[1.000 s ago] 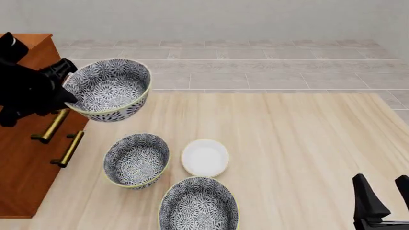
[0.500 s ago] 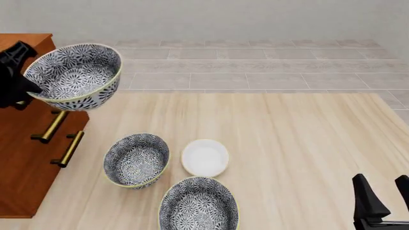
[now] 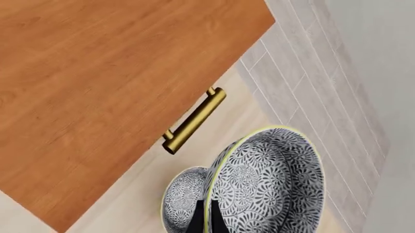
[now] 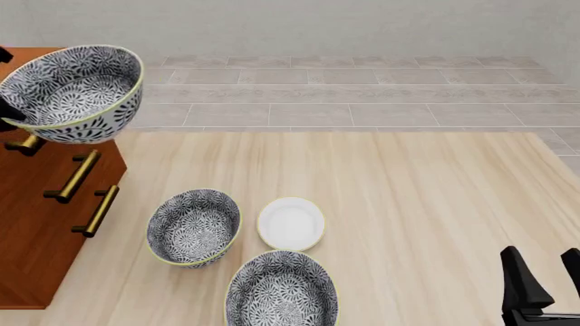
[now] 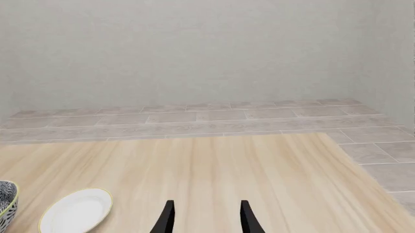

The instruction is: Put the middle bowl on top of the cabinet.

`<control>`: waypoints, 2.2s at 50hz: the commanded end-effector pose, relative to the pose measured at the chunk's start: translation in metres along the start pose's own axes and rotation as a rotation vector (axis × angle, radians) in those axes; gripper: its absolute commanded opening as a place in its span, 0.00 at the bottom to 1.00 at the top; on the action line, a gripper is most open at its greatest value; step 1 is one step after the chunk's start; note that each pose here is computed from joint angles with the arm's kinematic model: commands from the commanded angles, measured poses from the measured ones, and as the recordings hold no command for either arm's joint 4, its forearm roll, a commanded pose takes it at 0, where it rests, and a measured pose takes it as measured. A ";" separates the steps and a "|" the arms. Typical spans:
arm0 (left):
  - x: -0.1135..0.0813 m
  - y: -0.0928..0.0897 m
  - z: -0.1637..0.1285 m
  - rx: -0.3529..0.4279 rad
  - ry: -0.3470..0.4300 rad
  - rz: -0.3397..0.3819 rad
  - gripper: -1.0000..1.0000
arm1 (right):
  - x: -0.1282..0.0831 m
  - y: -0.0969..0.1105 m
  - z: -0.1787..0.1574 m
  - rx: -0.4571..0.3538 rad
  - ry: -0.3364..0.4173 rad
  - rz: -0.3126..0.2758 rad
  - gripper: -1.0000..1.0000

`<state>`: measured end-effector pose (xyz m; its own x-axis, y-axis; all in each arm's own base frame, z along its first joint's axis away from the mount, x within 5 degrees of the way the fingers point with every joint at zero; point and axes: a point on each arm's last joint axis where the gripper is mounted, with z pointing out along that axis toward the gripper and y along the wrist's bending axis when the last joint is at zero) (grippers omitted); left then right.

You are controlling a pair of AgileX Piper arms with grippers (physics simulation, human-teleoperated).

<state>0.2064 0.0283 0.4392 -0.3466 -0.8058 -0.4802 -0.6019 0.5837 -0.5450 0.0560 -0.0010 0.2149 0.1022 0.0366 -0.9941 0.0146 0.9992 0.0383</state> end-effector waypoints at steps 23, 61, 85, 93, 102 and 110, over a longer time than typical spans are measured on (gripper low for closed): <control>-0.051 0.001 -0.041 -0.027 -0.167 -0.115 0.00 | 0.000 0.000 0.000 0.002 0.000 -0.004 1.00; -0.098 0.023 -0.046 -0.120 -0.307 -0.242 0.00 | 0.001 0.000 0.000 -0.004 0.009 -0.011 1.00; -0.124 0.043 -0.040 -0.198 -0.349 -0.272 0.00 | 0.001 0.000 0.000 -0.002 0.010 -0.011 1.00; -0.126 0.047 -0.035 -0.215 -0.342 -0.280 0.00 | 0.001 0.000 0.000 -0.001 0.010 -0.010 1.00; -0.128 0.052 -0.028 -0.233 -0.326 -0.294 0.00 | 0.001 0.000 0.000 -0.001 0.011 -0.011 1.00; -0.130 0.054 -0.028 -0.238 -0.331 -0.303 0.00 | 0.001 0.000 0.000 -0.001 0.011 -0.009 1.00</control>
<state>0.1993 0.1582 0.4916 0.0845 -0.8377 -0.5395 -0.7977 0.2675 -0.5404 0.0562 -0.0009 0.2137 0.0915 0.0267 -0.9954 0.0141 0.9995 0.0281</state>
